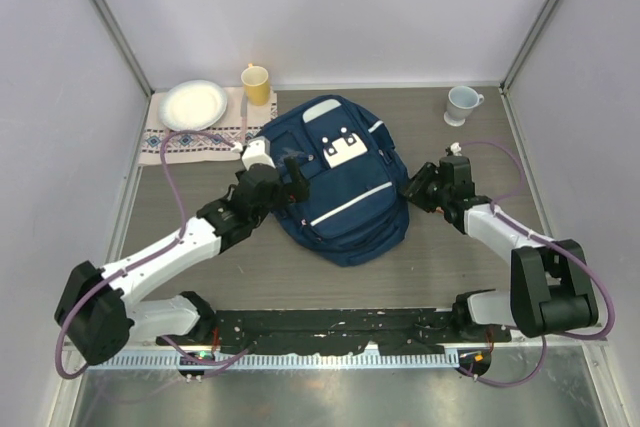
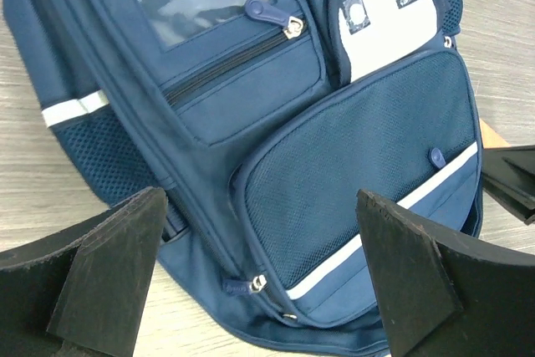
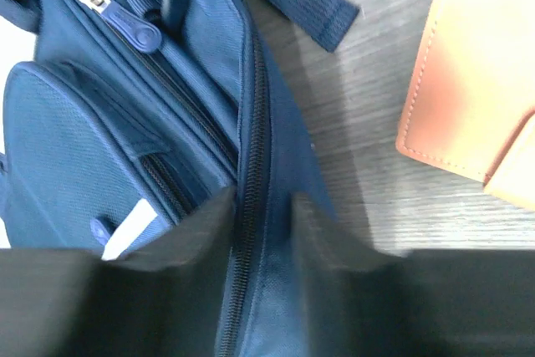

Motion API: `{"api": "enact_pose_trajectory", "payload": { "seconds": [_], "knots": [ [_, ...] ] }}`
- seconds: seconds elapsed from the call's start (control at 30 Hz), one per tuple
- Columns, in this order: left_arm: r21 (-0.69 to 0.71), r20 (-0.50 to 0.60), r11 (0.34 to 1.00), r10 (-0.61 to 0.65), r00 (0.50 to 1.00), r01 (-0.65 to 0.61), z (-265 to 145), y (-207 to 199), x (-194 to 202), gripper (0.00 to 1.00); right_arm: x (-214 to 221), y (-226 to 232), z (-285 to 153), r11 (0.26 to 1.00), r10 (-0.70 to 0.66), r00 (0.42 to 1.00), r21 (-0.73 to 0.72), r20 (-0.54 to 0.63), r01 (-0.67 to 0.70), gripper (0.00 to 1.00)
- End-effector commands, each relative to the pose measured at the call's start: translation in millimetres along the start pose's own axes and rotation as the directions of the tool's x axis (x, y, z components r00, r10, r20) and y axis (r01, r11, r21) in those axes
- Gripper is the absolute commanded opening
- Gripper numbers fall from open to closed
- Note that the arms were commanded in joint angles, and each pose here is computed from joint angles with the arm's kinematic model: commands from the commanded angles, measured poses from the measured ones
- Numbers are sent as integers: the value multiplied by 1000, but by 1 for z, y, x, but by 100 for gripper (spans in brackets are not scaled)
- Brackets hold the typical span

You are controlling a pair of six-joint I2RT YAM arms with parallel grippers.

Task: Pack the student bag
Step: Adjust the student bag at the center of the board.

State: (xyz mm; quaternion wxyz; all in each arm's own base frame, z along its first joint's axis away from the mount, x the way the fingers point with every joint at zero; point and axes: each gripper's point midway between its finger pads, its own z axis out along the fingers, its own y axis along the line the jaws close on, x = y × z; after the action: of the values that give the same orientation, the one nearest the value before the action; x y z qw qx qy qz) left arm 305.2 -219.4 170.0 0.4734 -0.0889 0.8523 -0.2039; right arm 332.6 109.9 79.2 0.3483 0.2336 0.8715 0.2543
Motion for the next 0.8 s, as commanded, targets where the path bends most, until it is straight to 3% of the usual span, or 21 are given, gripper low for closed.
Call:
{"api": "enact_pose_trajectory", "payload": {
  "seconds": [0.0,0.1,0.37,0.4,0.43,0.47,0.53,0.57,0.6,0.67,0.77],
  "knots": [
    [38,77,998,-44,996,41,-18,3,-16,100,12,23,-5,990,-12,999,-140,-51,5,28],
    [46,86,998,-40,995,36,-24,2,-20,100,15,27,-18,990,-81,995,-122,-57,74,13],
    [82,30,997,-18,999,15,-23,-9,-14,100,26,72,-70,921,-276,956,-313,-101,233,5],
    [93,22,995,-21,1000,19,-22,-10,-11,99,29,74,-72,914,-296,949,-321,-108,248,12],
    [97,14,995,-22,1000,21,-20,-11,-8,100,33,72,-74,917,-304,944,-308,-127,254,26],
    [103,9,994,-23,1000,22,-20,-12,-7,99,31,69,-74,922,-309,943,-282,-121,266,50],
    [103,11,995,-20,1000,19,-19,-12,-7,100,20,57,-78,941,-305,948,-185,-91,285,61],
    [103,15,995,-16,1000,14,-19,-13,-8,100,-1,38,-76,956,-291,957,-43,-5,290,67],
    [98,16,995,-14,1000,13,-18,-12,-9,100,-15,34,-85,960,-280,958,11,65,280,68],
    [94,12,996,-12,1000,11,-17,-11,-7,100,-44,7,-96,963,-223,953,199,204,183,76],
    [100,12,995,-9,1000,7,-18,-10,-5,100,-64,-16,-113,954,-143,921,298,362,31,82]
  ]
}}
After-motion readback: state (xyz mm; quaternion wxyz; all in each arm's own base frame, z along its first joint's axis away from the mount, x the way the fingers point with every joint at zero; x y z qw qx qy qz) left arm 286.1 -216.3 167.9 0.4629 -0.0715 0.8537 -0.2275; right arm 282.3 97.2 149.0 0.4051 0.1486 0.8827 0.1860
